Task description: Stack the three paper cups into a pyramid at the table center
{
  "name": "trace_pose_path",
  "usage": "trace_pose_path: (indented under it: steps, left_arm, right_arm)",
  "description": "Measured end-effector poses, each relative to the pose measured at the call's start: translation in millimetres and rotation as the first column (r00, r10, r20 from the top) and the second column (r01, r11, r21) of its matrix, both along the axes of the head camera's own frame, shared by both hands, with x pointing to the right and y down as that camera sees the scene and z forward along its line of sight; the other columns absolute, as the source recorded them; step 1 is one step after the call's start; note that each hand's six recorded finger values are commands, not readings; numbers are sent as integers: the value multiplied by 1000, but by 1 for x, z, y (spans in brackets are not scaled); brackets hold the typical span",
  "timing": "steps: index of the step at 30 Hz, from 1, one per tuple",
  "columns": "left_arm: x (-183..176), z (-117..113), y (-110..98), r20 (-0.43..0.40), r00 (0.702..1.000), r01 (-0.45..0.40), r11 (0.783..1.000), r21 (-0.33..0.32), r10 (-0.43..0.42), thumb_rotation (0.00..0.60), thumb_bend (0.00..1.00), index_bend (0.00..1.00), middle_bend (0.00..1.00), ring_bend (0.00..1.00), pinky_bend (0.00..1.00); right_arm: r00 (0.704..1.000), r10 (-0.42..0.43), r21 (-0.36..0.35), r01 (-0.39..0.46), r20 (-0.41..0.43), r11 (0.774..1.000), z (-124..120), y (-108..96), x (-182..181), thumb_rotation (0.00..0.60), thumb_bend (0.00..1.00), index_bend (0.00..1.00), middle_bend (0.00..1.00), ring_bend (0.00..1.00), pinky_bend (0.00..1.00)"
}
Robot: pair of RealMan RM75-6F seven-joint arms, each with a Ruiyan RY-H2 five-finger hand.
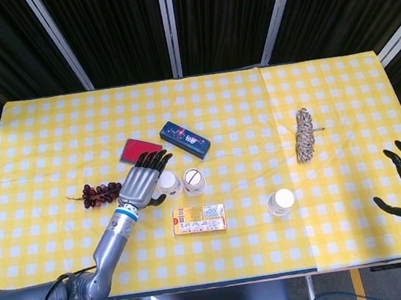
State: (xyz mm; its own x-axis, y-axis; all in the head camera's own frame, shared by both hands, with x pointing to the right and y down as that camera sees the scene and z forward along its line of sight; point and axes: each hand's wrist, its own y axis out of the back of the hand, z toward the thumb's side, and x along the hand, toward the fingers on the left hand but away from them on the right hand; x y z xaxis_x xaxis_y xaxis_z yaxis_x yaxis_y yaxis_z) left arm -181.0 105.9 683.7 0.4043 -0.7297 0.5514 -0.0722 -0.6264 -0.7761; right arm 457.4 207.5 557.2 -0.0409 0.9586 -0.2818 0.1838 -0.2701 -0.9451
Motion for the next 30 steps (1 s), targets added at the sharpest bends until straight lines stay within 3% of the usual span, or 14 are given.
trace_pose_path:
  steps: [6,16,23,30]
  left_arm:
    - [-39,-33,4,-30,999,38,997,69,-36,600,277,2,0,0,0]
    - [-146,-84,40,54,994,87,980,179,-98,600,274,0,0,0,0]
    - [-191,-111,61,54,986,137,951,276,-157,600,274,0,0,0,0]
    - [-209,-121,70,19,982,173,943,284,-186,600,274,0,0,0,0]
  right_arm:
    - [1000,-6,-25,6,0,1000,5,0,-2,600,59,174,0,0,0]
    - [996,-79,-115,82,34,990,19,-7,-41,600,59,223,39,0,0]
    - [982,-183,-213,187,34,959,26,-18,-92,600,63,253,56,0,0]
    - [967,-254,-275,248,14,929,36,-28,-133,600,114,273,55,0,0]
